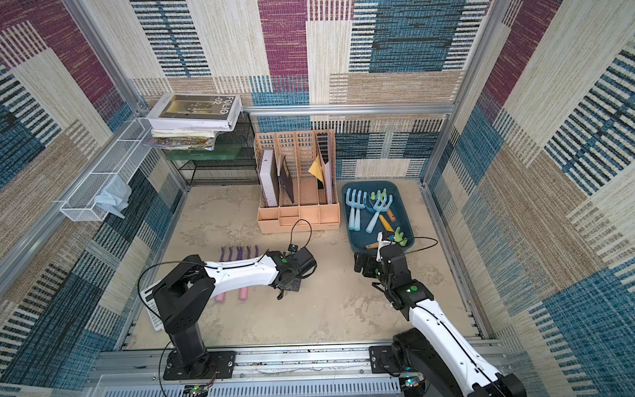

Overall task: Take the hand rake out of the storage box
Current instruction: Move the rake to the center of the board.

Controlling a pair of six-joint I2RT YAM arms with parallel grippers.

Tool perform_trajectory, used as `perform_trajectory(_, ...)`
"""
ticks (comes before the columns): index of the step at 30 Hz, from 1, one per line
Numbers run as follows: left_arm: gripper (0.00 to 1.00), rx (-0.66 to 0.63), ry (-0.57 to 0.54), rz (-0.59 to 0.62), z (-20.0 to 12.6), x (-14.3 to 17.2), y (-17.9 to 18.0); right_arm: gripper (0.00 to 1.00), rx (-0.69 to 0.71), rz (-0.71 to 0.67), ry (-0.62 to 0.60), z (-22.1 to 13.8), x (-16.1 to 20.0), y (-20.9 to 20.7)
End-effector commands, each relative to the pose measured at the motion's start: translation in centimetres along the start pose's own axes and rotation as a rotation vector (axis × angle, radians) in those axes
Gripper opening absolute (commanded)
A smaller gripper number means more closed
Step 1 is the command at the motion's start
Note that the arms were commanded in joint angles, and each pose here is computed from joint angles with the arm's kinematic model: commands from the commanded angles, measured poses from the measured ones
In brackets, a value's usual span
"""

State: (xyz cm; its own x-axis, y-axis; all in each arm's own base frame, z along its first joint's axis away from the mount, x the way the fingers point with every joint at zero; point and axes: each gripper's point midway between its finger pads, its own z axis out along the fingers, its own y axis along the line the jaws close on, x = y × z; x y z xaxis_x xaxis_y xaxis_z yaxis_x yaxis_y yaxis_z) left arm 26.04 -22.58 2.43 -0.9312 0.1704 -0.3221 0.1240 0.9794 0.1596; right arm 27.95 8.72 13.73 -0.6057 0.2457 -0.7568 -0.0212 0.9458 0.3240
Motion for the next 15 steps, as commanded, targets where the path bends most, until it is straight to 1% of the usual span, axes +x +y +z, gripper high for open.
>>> perform_trajectory(1,0.08,-0.022,0.002,-0.039,-0.1,0.3,2.4,0.96,-0.013,-0.008,-0.015,0.1,-0.3,0.3)
perform_trajectory(4,0.08,-0.027,0.000,-0.080,-0.2,0.2,4.5,0.96,-0.014,-0.008,-0.013,0.1,-0.3,0.3)
perform_trajectory(6,0.07,-0.019,0.001,-0.096,-0.3,0.1,5.2,0.96,-0.012,-0.006,-0.011,0.2,-0.3,0.2)
perform_trajectory(11,0.09,0.009,0.009,-0.111,-0.2,-0.3,5.2,0.96,-0.012,-0.007,-0.008,0.2,-0.2,0.2)
perform_trajectory(15,0.12,0.003,0.030,-0.111,0.5,-0.6,5.5,0.96,-0.016,-0.007,-0.008,0.2,-0.2,0.3)
